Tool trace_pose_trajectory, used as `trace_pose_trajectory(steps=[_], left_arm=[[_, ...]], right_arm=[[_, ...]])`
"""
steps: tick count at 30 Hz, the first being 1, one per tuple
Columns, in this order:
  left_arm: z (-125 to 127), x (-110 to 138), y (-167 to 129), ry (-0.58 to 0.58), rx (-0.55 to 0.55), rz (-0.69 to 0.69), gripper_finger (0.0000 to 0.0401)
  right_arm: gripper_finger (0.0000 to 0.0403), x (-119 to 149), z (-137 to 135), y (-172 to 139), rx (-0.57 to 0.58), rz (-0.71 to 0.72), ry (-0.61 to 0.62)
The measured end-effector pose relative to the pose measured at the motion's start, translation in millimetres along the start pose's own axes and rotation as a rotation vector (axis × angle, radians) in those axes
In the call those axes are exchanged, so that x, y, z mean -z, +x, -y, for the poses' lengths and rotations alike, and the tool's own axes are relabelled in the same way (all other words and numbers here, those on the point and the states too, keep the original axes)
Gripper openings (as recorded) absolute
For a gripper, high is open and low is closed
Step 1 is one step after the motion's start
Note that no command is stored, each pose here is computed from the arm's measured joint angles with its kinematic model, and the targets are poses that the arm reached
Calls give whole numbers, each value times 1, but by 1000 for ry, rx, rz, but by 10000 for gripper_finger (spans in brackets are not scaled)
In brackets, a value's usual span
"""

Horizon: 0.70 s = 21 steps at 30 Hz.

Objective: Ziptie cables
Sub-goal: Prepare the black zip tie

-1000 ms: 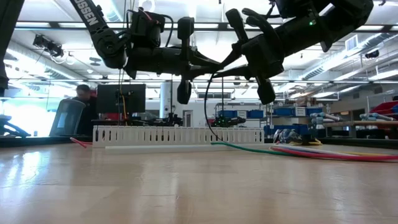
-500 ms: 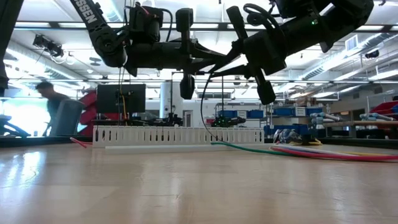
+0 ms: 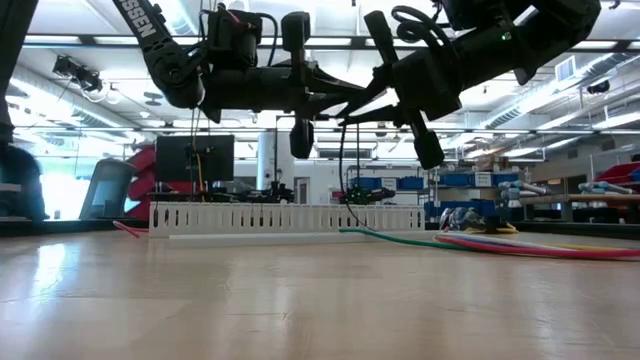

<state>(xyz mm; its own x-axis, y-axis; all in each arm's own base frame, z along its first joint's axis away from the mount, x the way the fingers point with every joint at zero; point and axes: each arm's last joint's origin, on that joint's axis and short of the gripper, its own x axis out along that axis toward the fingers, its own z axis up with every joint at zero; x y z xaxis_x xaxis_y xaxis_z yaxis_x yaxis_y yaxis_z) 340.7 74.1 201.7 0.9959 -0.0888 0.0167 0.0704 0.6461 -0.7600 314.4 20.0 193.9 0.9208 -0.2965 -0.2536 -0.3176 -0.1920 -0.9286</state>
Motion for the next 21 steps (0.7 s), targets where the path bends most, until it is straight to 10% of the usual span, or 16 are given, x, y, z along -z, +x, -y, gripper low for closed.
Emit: trace_pose_trajectory(steps=[21], left_arm=[[3,-3,0,14,33,23,1]], right_arm=[[22,5,-4,2,-32,-7,134]])
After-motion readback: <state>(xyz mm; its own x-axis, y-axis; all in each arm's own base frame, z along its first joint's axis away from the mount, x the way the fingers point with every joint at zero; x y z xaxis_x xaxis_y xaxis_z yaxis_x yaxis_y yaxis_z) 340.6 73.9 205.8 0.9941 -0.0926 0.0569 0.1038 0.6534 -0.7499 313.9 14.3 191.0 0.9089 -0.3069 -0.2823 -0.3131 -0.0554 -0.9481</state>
